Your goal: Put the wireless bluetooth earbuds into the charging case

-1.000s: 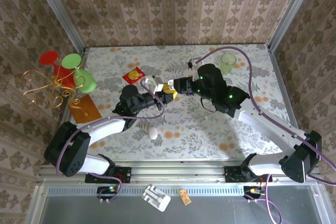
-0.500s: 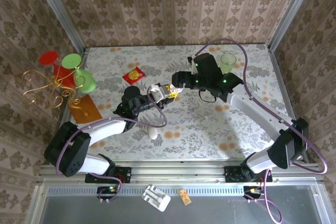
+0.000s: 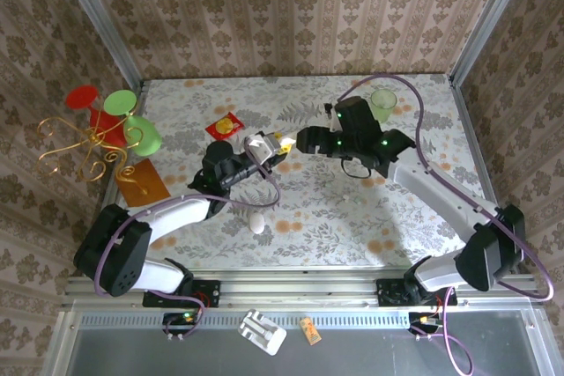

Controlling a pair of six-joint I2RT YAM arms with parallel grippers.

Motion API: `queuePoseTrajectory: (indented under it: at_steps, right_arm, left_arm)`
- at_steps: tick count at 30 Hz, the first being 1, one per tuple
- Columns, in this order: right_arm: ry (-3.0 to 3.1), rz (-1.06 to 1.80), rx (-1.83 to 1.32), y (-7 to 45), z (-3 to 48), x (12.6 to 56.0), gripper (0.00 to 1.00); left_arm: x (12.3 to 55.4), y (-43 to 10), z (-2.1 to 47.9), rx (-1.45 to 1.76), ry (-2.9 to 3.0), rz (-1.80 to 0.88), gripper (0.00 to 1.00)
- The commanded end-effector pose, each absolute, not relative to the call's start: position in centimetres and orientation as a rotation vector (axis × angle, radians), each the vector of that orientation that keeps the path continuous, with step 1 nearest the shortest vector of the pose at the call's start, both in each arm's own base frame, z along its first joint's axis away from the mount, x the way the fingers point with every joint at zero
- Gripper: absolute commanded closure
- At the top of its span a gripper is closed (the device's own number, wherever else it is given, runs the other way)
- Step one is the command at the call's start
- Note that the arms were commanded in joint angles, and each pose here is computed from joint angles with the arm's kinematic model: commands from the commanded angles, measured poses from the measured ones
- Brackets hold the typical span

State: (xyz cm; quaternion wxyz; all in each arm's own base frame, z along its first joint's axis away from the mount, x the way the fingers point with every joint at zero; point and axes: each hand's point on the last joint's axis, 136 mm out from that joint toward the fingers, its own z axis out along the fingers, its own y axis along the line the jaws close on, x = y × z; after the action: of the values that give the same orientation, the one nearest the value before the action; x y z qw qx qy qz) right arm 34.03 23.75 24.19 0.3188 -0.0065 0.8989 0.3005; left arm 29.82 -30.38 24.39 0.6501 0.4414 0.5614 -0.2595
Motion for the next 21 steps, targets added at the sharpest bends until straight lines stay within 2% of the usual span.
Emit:
queuePoseTrajectory:
  at_steps: [1, 8, 14, 21]
  right_arm:
    - [2.22, 0.969, -0.025, 24.2, 27.7, 33.8, 0.19]
    - [2.19, 0.941, -0.036, 23.2, 26.8, 33.5, 0.19]
    - [2.228, 0.887, -0.045, 22.6, 24.4, 33.1, 0.17]
    - [2.235, 0.854, -0.04, 22.1, 22.2, 32.9, 0.1]
  left_arm:
    - [29.6, -30.6, 26.1, 0.978, 1.241, -0.661, 1.0]
    - [32.7, -29.6, 21.9, 0.957, 1.548, -0.58, 1.0]
    - [36.5, -28.1, 17.6, 0.693, 1.949, -0.715, 1.0]
    - [39.9, -27.2, 12.8, 0.382, 2.242, -0.805, 1.0]
